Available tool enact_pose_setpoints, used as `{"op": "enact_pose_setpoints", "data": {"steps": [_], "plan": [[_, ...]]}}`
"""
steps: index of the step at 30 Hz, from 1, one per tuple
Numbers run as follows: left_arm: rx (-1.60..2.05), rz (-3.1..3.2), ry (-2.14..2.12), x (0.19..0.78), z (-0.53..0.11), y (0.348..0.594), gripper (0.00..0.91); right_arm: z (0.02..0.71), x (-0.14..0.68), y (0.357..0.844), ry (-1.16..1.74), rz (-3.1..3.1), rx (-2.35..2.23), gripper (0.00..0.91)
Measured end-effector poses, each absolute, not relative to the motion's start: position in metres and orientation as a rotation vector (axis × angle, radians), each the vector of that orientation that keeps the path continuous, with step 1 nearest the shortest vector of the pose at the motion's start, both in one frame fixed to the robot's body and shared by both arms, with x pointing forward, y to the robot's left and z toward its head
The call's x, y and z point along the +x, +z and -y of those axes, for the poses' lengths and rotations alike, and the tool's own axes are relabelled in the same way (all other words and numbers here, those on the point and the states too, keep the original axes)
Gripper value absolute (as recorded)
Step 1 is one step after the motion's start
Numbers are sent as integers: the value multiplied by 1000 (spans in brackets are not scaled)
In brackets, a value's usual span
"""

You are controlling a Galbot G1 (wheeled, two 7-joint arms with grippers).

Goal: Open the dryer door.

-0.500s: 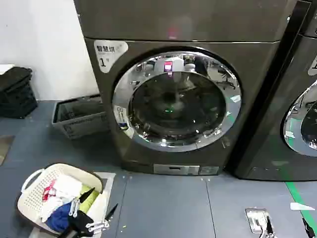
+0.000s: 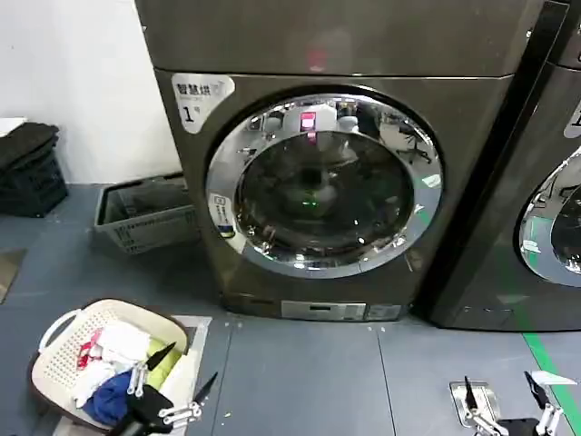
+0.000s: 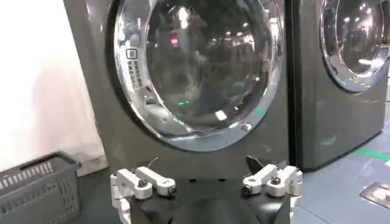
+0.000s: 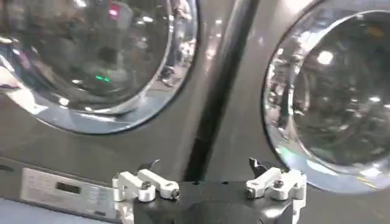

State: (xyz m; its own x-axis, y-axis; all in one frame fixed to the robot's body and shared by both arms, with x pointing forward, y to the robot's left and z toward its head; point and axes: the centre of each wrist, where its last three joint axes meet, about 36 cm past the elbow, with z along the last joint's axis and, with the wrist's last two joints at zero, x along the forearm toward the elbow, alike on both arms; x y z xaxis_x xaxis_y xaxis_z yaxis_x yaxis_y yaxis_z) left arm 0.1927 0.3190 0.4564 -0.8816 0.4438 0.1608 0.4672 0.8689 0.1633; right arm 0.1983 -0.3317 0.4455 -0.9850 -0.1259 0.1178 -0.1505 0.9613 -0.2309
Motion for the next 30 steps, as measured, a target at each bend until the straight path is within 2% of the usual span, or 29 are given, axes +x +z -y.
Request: {"op": "enact_pose_setpoints", "data": {"steps": [30], "plan": [[-707,2926,-344,186,-308,461,907,330,342,492,414,2952,863,907]]}}
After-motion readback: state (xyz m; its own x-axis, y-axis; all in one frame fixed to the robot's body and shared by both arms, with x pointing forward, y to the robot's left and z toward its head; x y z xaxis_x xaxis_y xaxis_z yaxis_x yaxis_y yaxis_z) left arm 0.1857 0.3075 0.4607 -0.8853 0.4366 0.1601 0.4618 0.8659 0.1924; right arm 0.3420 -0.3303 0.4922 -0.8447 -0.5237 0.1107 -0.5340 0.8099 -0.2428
